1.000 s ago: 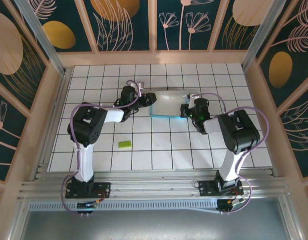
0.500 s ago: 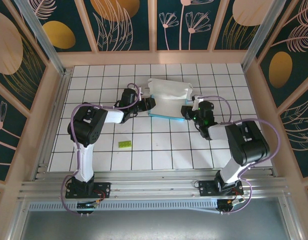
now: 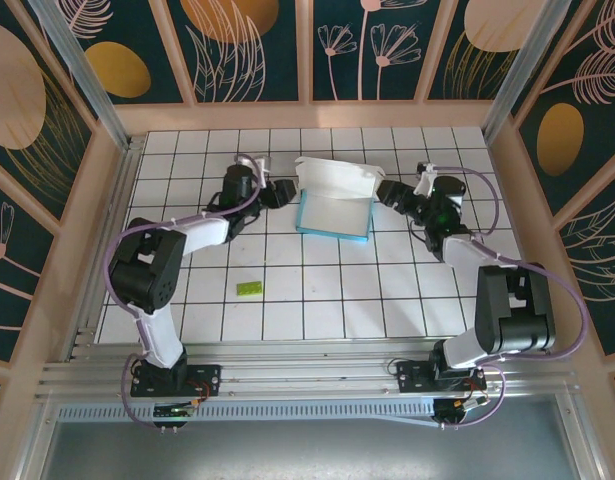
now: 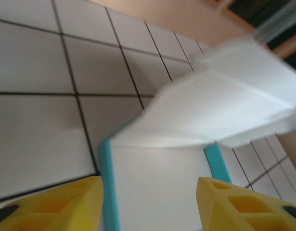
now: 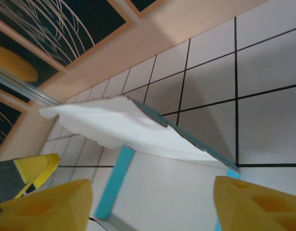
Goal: Fold the paper box
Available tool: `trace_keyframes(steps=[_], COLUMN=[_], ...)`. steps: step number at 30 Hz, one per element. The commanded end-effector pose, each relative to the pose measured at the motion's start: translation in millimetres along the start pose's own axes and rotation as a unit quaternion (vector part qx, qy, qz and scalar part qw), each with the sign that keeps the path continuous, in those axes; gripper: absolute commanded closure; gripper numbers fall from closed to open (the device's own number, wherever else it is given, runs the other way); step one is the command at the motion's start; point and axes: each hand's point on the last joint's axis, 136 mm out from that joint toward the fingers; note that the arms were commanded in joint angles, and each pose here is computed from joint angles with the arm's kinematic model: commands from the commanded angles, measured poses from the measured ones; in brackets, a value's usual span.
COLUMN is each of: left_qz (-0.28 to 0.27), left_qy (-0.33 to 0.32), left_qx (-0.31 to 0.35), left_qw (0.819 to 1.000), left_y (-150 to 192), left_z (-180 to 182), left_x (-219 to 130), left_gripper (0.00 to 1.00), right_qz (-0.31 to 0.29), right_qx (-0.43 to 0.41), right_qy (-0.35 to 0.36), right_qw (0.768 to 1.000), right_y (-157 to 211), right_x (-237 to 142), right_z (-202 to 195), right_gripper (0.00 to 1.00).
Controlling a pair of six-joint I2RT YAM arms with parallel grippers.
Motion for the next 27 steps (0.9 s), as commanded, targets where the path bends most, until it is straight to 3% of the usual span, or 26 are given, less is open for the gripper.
trace_keyframes(steps=[1,5,14,21,27], left_qz=[-0.019,0.009,0.057,0.081,0.089], left_qy=[-0.053,-0.075,0.003,0.059,0.069], left_qx=[-0.058,-0.035,-0.091,-0.099,-0.103], left_qw=[0.997,0.997,0.994,0.99,0.988], left_y=[-33.8,-46.5,-37.4,-25.2,-18.1], left_z=[41.0,49.2,33.1,7.6,3.0], left_x=[-10.6,8.1,49.1,57.6,60.2], left_gripper=[0.48,0.51,0.54,0.55,0.56], right_qz=[0.013,0.023,0.028,0.033,0.039], right_qx=[0.079,0.102,0.126,0.14,0.144], right_qy=[0.035,0.044,0.009,-0.032,-0.046], right_qw=[0.996,0.993,0.992,0.989,0.988], right_y=[2.0,-2.0,-10.1,-3.0,4.2], right_x=[2.9,12.5,41.1,51.4,55.4], right_z=[-29.5,-53.4,-62.1,-52.0,-41.8], right_gripper=[0.41,0.44,0.64,0.69,0.75])
Point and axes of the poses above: each hand's point on the last joint's axis, 136 mm out from that joint toward the fingers, its own x axis out along the fingers, its own z axis along the line the jaws close on, y = z × x, and after that the axes turned 14 degrees about -x, right-handed
